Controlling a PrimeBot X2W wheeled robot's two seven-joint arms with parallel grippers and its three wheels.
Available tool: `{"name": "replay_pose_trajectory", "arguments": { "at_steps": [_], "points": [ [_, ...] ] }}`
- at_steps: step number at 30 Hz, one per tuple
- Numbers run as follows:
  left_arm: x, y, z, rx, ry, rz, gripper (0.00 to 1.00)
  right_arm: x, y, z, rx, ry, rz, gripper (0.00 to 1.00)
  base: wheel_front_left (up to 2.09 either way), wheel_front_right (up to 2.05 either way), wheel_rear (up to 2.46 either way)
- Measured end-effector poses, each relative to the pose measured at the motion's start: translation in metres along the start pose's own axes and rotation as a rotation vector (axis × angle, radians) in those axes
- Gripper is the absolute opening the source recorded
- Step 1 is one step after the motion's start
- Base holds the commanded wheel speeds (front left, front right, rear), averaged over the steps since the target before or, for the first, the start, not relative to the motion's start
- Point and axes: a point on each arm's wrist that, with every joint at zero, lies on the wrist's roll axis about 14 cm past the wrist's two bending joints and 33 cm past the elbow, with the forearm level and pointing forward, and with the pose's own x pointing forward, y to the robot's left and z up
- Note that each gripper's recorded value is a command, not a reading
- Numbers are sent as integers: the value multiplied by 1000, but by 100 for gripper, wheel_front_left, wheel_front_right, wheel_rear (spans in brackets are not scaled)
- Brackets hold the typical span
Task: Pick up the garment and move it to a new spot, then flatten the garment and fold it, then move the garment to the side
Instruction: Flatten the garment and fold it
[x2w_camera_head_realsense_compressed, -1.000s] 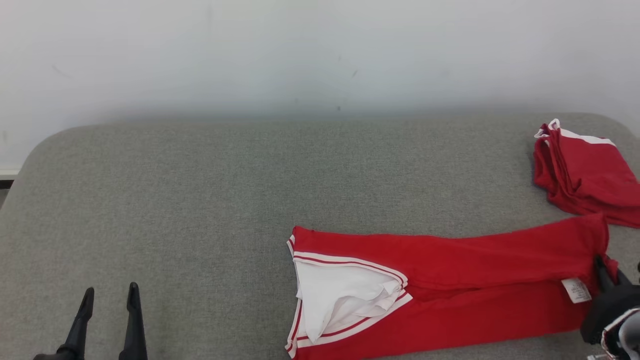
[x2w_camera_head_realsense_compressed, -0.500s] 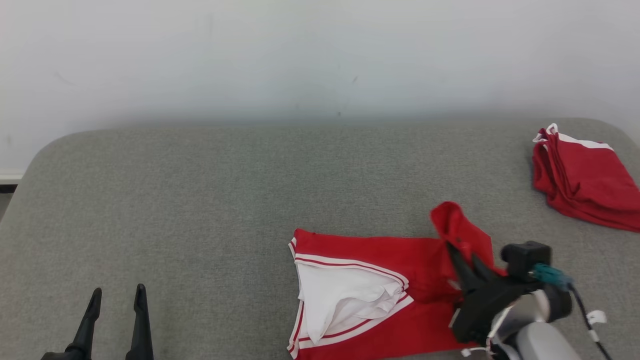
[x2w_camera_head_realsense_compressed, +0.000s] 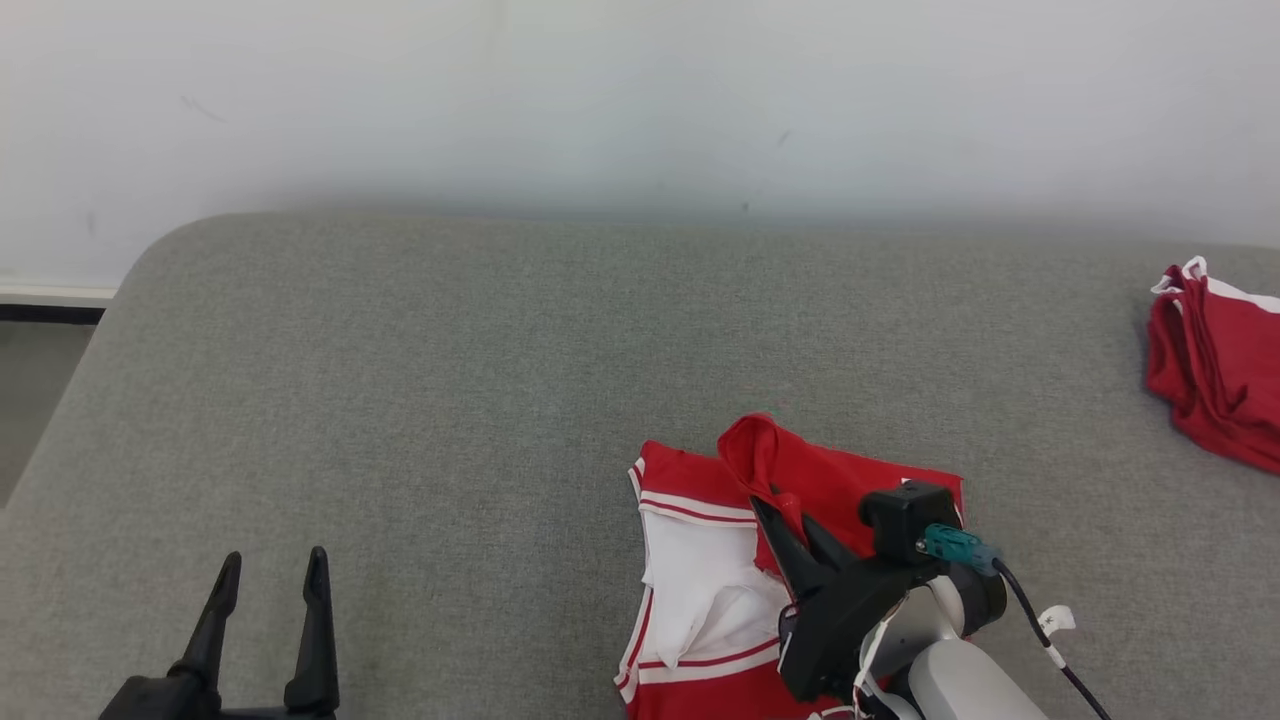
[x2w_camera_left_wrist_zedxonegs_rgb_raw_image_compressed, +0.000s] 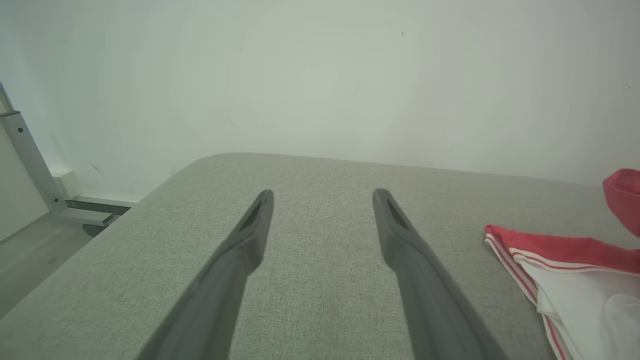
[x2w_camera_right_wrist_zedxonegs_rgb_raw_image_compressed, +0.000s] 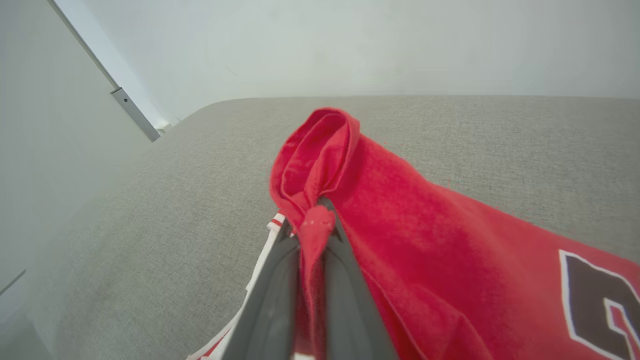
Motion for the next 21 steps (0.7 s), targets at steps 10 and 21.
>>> {"name": "replay_pose_trajectory", "arguments": {
  "at_steps": [10, 21],
  "points": [
    [-1, 4, -5, -6, 18, 19, 100, 21, 35, -22, 42, 44, 119, 0, 0, 0, 0],
    [2, 5, -5, -5, 16, 19, 100, 26, 20, 5, -4, -92, 83, 100, 0, 0, 0]
  ]
}}
